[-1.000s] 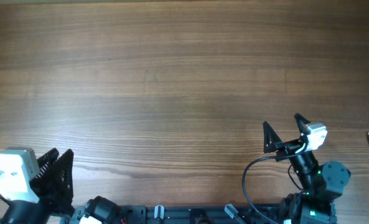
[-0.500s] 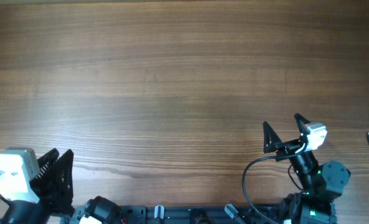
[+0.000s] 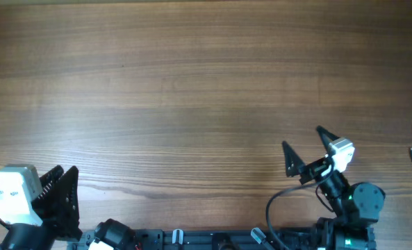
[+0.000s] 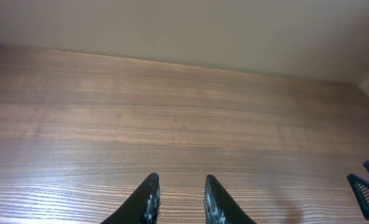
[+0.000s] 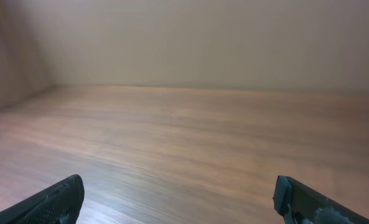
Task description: Untangle cables
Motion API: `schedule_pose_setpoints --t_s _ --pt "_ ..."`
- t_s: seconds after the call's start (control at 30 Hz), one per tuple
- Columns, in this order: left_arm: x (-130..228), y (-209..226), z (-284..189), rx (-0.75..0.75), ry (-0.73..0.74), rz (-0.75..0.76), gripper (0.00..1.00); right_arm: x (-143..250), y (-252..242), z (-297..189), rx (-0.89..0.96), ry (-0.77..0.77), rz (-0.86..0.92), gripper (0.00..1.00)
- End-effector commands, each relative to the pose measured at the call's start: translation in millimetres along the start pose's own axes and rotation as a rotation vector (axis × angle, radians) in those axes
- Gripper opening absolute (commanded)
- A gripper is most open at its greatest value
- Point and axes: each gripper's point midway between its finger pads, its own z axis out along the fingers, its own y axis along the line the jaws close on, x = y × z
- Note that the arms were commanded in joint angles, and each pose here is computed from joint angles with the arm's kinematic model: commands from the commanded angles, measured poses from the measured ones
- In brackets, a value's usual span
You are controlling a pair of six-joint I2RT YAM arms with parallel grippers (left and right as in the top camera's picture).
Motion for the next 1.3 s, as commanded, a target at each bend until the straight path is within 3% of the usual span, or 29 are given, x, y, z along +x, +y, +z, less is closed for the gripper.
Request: schedule_pose_setpoints --t_s 0.0,0.17,0.37,0.7,0.77,0.9,0.97,1.07,1.2,1.27 --pt "-1 3 -1 -0.013 -0.009 -0.010 0.25 -5 18 0 -0.072 -0.035 -0.050 1.00" --pt "-2 6 -1 -0.029 -0.014 -0.021 0.22 -3 31 1 -0.127 -0.025 -0.050 1.00" --pt "-3 35 -11 -0.171 -0.071 -0.109 0.20 -1 45 1 -0.184 -0.019 -0.052 1.00" --pt "43 60 -61 -0.049 -0.239 -0.240 0.31 -1 46 1 -0.190 -0.018 -0.052 1.00" --pt "54 66 -69 -0.031 -0.278 -0.256 0.36 -1 46 1 -0.190 -0.018 -0.051 1.00" --pt "64 74 -80 0.024 -0.392 -0.323 0.59 -1 46 1 -0.190 -0.017 -0.051 1.00" --pt "69 72 -75 0.028 -0.373 -0.348 0.69 -1 46 1 -0.190 -0.018 -0.052 1.00" --pt "82 65 -46 0.017 -0.294 -0.385 0.74 -1 46 1 -0.190 -0.018 -0.052 1.00" --pt "96 47 7 0.016 -0.210 -0.380 1.00 -1 46 1 -0.190 -0.018 -0.051 1.00" --pt "101 37 31 0.034 -0.189 -0.371 1.00 -1 46 1 -0.190 -0.018 -0.051 1.00"
